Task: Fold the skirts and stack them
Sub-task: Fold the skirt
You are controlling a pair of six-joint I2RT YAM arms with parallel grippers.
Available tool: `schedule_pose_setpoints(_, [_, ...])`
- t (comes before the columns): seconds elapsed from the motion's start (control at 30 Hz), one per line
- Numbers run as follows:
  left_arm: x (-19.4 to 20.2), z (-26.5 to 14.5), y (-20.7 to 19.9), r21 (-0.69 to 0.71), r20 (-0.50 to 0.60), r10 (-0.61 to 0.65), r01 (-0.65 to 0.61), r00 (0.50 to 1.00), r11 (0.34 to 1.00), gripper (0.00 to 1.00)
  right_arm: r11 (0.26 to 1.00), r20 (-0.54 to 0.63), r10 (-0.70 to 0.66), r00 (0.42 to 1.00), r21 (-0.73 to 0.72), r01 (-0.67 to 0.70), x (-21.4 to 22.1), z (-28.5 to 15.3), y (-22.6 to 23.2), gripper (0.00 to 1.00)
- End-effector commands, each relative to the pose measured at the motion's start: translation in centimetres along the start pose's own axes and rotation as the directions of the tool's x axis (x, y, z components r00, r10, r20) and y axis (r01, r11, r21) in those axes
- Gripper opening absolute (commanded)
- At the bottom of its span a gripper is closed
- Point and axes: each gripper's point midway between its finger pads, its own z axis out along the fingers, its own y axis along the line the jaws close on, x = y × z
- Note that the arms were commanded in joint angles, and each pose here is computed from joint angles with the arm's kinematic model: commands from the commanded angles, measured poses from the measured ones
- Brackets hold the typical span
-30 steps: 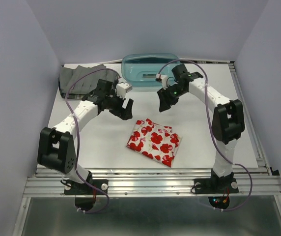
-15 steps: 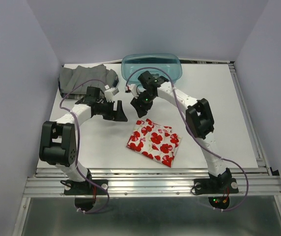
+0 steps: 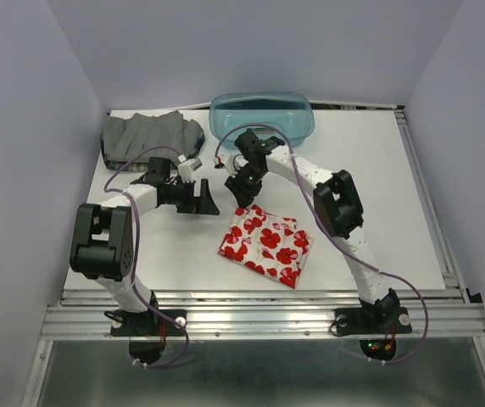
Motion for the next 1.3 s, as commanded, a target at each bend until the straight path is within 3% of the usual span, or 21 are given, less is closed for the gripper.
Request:
schedule_pose_setpoints(0.0, [-0.1,0.3,-0.4,0.037,0.008,-0.003,0.002,1.0,0.999,0.96,1.0,0.051,-0.011,0.999,-0.008,0.011,-1.9,-1.7,1.3,0.47])
schedule_pose_setpoints(0.2, [-0.5,-0.2,-0.7,0.027,0.039,-0.007,0.006,0.999,1.0,0.96,0.997,0.115,0.013,0.993,0.074,-0.022,-4.2,-3.7,-0.1,0.47])
schedule_pose_setpoints(0.43, [0.1,-0.3,-0.6,0.016,0.038,0.003,-0.004,0.999,1.0,0.96,0.997,0.174,0.05,0.984,-0.062,-0.039,-4.8,-5.8,3.2,0.5])
schedule_pose_setpoints(0.8, [0.6,-0.1,-0.8,0.039,0.039,-0.017,0.015,0.999,0.999,0.97,0.977,0.05,0.121,0.991,-0.185,-0.11,-0.9,-1.5,4.4,0.49])
schedule_pose_setpoints(1.0, [1.3,0.1,-0.8,0.048,0.031,-0.032,0.031,0.999,0.998,0.98,0.975,0.045,0.131,0.99,-0.185,-0.121,-0.6,-0.4,4.0,0.51])
schedule_pose_setpoints(1.13, [1.6,0.3,-0.8,0.055,0.029,-0.048,0.046,0.998,0.997,0.99,0.974,0.047,0.139,0.989,-0.187,-0.128,-0.6,0.0,3.8,0.57])
schedule_pose_setpoints(1.27, [1.9,0.6,-0.8,0.064,0.023,-0.059,0.057,0.998,0.996,0.98,0.971,0.056,0.133,0.99,-0.21,-0.118,-0.8,0.1,4.1,0.47])
